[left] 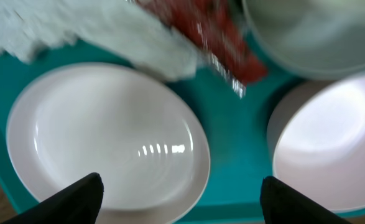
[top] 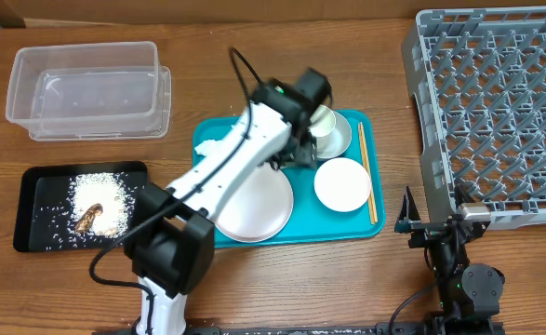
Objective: Sort waste into correct bins and load items into the dishwasher
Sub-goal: 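Release the plate and move the left gripper over the napkins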
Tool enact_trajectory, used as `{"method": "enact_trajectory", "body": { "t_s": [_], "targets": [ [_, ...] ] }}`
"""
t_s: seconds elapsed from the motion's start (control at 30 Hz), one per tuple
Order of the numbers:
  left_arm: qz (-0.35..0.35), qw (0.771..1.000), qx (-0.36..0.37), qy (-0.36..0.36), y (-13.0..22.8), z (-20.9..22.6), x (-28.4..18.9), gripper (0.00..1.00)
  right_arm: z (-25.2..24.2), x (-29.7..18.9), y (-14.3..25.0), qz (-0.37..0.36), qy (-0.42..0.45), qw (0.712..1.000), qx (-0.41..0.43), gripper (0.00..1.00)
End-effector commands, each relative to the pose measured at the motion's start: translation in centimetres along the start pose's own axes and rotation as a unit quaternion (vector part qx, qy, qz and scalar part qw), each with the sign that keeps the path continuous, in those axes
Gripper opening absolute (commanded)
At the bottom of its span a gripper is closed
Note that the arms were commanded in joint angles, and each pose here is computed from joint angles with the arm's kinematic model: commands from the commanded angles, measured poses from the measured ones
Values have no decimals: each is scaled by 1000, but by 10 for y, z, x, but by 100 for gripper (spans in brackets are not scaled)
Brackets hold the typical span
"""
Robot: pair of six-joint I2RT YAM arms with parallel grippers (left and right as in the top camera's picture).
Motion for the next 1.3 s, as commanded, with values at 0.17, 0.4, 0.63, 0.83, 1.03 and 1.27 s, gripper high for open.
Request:
{"method": "enact_trajectory", "body": {
  "t_s": [0.17, 0.4, 0.63, 0.83, 1.03, 1.27],
  "targets": [
    [-57, 994, -96, -17, -39, 60, 6, 77, -2, 0, 1, -5, 5, 1000, 4, 100],
    [-14, 993, -112, -29, -42, 81, 43, 70, -2, 0, 1, -5, 5, 1000, 4, 100],
    [6, 993, -110, -35, -43, 80, 65, 63, -2, 0, 1, -5, 5, 1000, 4, 100],
    [6, 991, -128, -35, -42, 80, 68, 57, -2, 0, 1, -5, 5, 1000, 4, 100],
    [4, 990, -134, -34, -42, 80, 71, 51, -2, 0, 1, -5, 5, 1000, 4, 100],
    [0, 985, -171, -33, -43, 79, 71, 51, -2, 0, 1, -5, 5, 1000, 4, 100]
  ]
}}
Point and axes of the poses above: each gripper's point midway between its finger pads, its own x axis out along the fingers, its own z axis along the line the jaws close on, y = z × x, the point moved 8 cm from there along -x, back along the fingers, and after that the axes turned 15 degrees about x, right-handed, at the moved point
